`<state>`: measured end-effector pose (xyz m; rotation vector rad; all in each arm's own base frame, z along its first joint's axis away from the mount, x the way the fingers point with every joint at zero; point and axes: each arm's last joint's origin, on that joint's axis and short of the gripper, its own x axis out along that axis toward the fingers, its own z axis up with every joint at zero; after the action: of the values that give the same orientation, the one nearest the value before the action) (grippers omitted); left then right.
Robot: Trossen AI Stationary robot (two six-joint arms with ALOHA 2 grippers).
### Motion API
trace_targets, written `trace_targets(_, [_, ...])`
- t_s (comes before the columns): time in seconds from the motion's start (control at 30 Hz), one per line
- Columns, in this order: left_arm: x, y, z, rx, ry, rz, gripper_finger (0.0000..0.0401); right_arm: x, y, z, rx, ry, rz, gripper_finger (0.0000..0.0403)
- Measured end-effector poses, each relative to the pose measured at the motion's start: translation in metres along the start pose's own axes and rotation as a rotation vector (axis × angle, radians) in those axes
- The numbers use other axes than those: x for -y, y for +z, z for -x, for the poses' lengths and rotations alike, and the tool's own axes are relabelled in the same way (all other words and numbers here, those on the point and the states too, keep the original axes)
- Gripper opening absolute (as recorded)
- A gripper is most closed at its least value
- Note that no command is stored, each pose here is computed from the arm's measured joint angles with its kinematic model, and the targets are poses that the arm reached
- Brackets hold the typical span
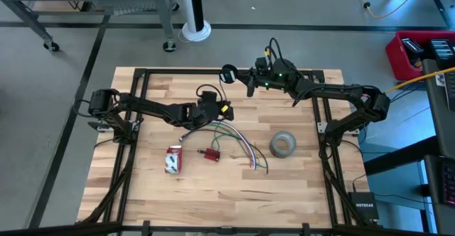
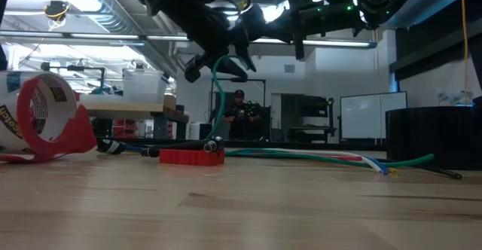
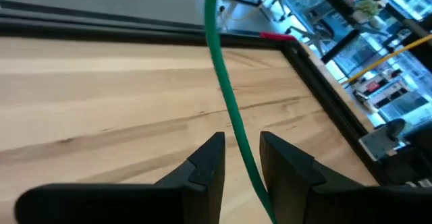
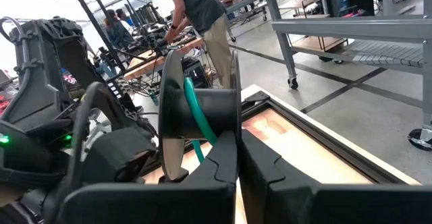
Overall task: Coil cords
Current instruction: Coil the green wire onto the black spool
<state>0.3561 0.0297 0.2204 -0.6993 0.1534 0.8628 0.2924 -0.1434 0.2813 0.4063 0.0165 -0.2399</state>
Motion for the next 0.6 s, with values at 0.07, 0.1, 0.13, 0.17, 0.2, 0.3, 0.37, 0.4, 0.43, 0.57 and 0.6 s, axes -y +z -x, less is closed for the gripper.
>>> trace_targets(0.07, [-0.0013,-0.0010,-0.0001,-0.008,0.012,0.000,0.0073,0.0000,0.0001,0.0000,0.001,0.000,0.000,0.0002])
trace_targets(0.1, [-0.0014,-0.0015,0.0002,-0.011,0.013,-0.001,0.0065,0.0000,0.0000,0.0000,0.000,0.000,0.000,0.0002])
trace_targets(0.13, [-0.0012,-0.0021,0.0006,-0.013,0.013,-0.003,0.0056,0.0000,0.0000,0.0000,0.000,0.000,0.000,0.0002])
trace_targets(0.17, [-0.0008,-0.0028,0.0012,-0.015,0.011,-0.006,0.0047,0.0000,0.0000,0.0000,0.000,0.000,0.000,0.0002])
trace_targets(0.2, [-0.0004,-0.0032,0.0016,-0.016,0.010,-0.009,0.0037,0.0000,0.0000,0.0000,0.000,0.000,0.000,0.0002])
trace_targets(0.3, [0.0006,-0.0045,0.0029,-0.019,0.005,-0.013,0.0010,0.0004,0.0002,0.0000,0.008,-0.018,0.000,0.0002])
trace_targets(0.37, [0.0007,-0.0046,0.0029,-0.019,0.004,-0.007,0.0006,0.0006,0.0002,0.0000,0.010,-0.024,0.000,0.0002])
trace_targets(0.4, [0.0006,-0.0045,0.0029,-0.019,0.005,-0.001,0.0007,0.0006,0.0003,0.0000,0.010,-0.025,0.000,0.0002])
trace_targets(0.43, [0.0007,-0.0045,0.0028,-0.020,0.004,0.006,0.0009,0.0006,0.0004,0.0000,0.011,-0.024,0.000,0.0002])
trace_targets(0.57, [0.0021,-0.0036,0.0028,-0.016,-0.011,0.026,0.0004,0.0004,0.0005,0.0000,0.013,-0.024,0.000,0.0003])
trace_targets(0.6, [0.0029,-0.0030,0.0028,-0.013,-0.020,0.033,0.0004,0.0004,0.0005,0.0000,0.013,-0.025,0.000,0.0003])
